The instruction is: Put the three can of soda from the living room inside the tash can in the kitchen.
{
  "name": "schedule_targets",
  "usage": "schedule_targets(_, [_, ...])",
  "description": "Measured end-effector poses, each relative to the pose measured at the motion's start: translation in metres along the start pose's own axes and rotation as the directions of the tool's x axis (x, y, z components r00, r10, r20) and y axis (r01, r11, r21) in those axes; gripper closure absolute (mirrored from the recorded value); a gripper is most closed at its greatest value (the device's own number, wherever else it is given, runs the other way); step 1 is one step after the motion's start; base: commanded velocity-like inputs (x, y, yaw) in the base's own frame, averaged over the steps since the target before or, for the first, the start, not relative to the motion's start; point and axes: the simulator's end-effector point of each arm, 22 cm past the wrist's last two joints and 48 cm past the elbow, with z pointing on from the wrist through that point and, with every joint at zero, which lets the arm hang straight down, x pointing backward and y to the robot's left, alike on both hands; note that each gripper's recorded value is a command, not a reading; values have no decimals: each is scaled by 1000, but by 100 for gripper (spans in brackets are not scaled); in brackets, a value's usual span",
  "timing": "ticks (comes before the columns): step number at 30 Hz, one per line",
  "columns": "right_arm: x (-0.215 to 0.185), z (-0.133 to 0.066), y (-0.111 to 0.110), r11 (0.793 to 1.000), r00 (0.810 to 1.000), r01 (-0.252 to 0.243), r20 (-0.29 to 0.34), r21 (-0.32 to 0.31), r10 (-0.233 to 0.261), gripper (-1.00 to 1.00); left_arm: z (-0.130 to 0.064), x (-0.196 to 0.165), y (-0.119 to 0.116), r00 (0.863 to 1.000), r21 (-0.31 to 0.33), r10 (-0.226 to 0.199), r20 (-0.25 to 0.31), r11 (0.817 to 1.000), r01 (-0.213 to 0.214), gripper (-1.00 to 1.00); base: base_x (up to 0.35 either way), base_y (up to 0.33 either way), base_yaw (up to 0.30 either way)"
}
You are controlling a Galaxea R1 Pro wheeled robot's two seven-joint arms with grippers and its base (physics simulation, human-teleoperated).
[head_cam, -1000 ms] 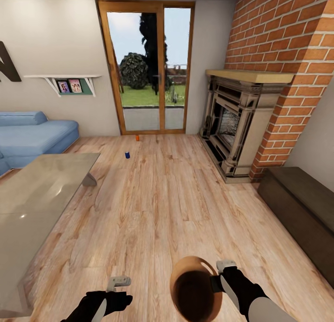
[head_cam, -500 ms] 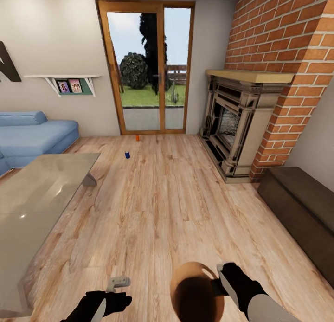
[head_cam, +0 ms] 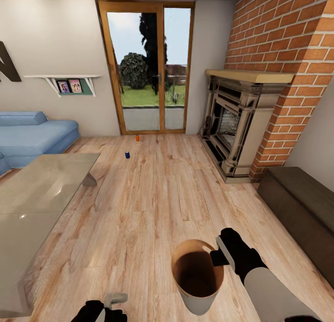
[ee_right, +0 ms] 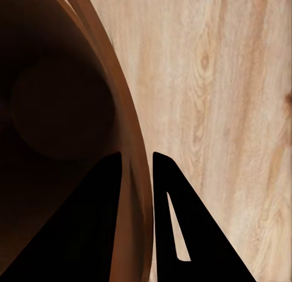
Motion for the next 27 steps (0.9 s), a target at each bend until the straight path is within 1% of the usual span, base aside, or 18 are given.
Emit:
schedule_targets(2, [-5,-3,1,1000,1000,-4,12,-5,4,100,3,11,2,1000,-7,-3,-24,1000,3,-100,0,0,0])
schedule_targets(6, [-11,-7,0,1000,1000,-3,25,-2,3,100,7,24,3,999,-14,-8,-53,1000,7,-100,0,0,0])
schedule_targets(20, [-13,-8,4,1000,1000,-1,30,-8,1,100,9,29,5,998,-20,-9,-60,1000,8,-100,0,0,0])
schedule_targets(27, [-13,2,7,1000,1000,3,30,-8,-2,100,19,29,6,998,-20,-9,-60,1000,8,-100,0,0,0])
